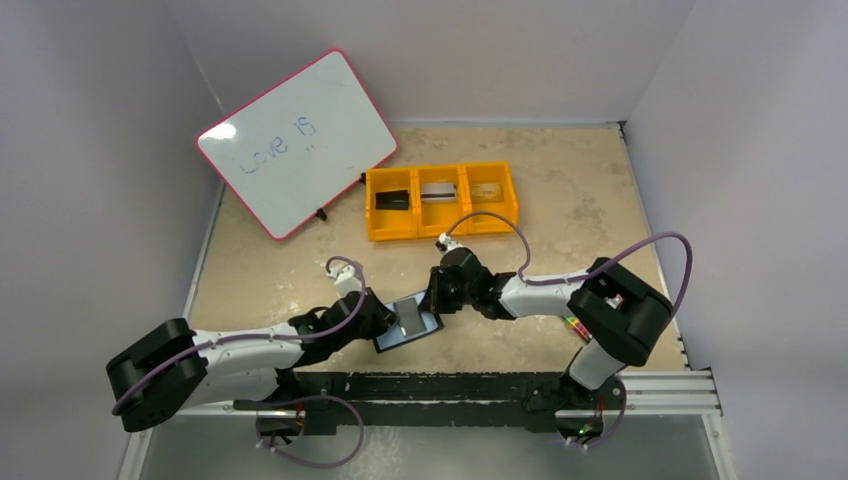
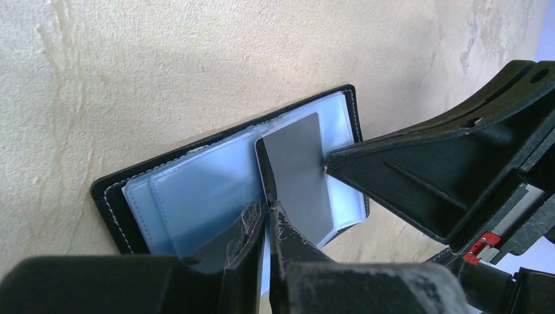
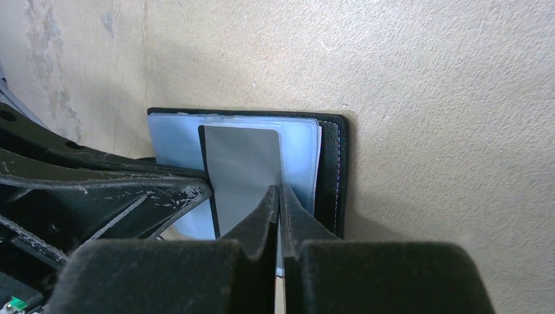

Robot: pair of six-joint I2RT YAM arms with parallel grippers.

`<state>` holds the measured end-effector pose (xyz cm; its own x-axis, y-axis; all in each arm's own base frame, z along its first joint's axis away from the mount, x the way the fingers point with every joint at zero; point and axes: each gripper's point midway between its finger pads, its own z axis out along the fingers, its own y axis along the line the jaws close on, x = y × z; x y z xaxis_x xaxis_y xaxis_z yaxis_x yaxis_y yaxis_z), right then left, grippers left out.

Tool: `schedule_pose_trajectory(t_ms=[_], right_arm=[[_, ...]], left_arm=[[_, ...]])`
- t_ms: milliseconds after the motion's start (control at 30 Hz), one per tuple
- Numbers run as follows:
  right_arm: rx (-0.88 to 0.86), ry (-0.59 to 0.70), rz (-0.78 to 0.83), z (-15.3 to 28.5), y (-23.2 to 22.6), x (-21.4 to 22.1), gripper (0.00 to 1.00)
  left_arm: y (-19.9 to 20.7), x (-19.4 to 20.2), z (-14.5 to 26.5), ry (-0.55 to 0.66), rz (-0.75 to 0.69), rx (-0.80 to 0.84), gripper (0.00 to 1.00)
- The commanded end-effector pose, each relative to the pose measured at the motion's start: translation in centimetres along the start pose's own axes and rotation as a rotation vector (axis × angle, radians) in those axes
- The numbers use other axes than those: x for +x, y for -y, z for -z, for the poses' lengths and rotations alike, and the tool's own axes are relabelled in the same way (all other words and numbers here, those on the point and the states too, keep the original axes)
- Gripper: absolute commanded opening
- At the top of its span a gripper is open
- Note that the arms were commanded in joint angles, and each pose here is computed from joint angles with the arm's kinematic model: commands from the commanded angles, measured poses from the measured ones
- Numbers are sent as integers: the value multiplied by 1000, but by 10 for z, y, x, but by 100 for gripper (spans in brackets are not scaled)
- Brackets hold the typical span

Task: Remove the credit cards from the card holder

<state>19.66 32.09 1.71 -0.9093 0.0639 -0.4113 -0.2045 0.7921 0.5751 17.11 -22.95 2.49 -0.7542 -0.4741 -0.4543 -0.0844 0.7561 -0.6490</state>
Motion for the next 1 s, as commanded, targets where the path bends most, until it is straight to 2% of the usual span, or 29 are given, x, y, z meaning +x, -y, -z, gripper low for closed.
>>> schedule_pose_trajectory(t_ms=[0,233,467,967], right_arm=[[130,-53,4,-4,35,19,0],[127,-56,2,-5,35,19,1],[151,-58,-2,-5,39,20,1],[172,-53,-8,-5,42,19,1]], left_arm=[[11,-2,-2,14,20,52,10],[16,2,-2,8,107,110,16],[8,0,-1,23,109,79,0],[-12,-4,8,48,84,22,0]])
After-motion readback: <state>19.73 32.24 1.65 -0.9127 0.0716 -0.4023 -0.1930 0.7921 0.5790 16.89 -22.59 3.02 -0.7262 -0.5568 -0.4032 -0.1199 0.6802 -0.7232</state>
